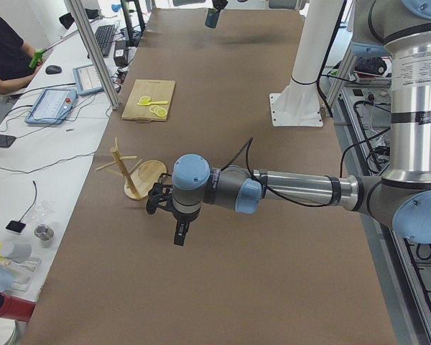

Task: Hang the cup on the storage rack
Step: 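Carry the teal mug with the right gripper toward the cutting board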

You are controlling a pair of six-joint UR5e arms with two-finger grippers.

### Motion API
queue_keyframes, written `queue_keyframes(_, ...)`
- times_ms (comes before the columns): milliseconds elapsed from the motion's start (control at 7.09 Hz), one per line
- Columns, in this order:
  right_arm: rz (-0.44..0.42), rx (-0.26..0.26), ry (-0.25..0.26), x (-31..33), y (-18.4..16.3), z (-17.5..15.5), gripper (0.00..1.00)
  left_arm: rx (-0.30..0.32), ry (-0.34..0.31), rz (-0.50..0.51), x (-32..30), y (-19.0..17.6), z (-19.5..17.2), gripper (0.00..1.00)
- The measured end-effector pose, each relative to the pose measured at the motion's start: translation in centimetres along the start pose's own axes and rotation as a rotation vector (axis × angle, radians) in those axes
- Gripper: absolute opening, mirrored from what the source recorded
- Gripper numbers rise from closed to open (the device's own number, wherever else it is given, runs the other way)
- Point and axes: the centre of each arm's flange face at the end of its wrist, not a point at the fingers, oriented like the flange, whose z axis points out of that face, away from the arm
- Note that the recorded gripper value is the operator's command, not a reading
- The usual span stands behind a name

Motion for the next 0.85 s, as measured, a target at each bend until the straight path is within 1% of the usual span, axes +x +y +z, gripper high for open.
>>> queue_keyframes(141,-0.04,0.01,-0.006,-6.2,-0.8,-0.2,0.0,-0.003,0.0,-0.004,-0.1,-0.1,0.2,0.98)
queue_keyframes(282,-0.107,0.023,0.005,-13.0,-0.8,-0.2,0.0,-0.004,0.0,-0.008,-0.2,-0.3,0.2,0.98)
queue_keyframes(423,-0.193,0.032,0.037,-19.1,0.7,0.7,0.0,-0.005,0.0,-0.01,-0.3,-0.4,0.4,0.98)
queue_keyframes(564,-0.282,0.035,0.084,-24.3,4.0,2.5,0.0,-0.006,0.001,-0.011,-0.4,-0.6,0.5,0.98)
queue_keyframes(705,-0.373,0.022,0.124,-28.2,8.2,4.5,0.0,-0.006,0.001,-0.01,-0.4,-0.9,0.5,0.98)
queue_keyframes(846,-0.47,-0.006,0.151,-31.6,13.0,6.6,0.0,-0.005,0.002,-0.009,-0.4,-1.0,0.5,0.98)
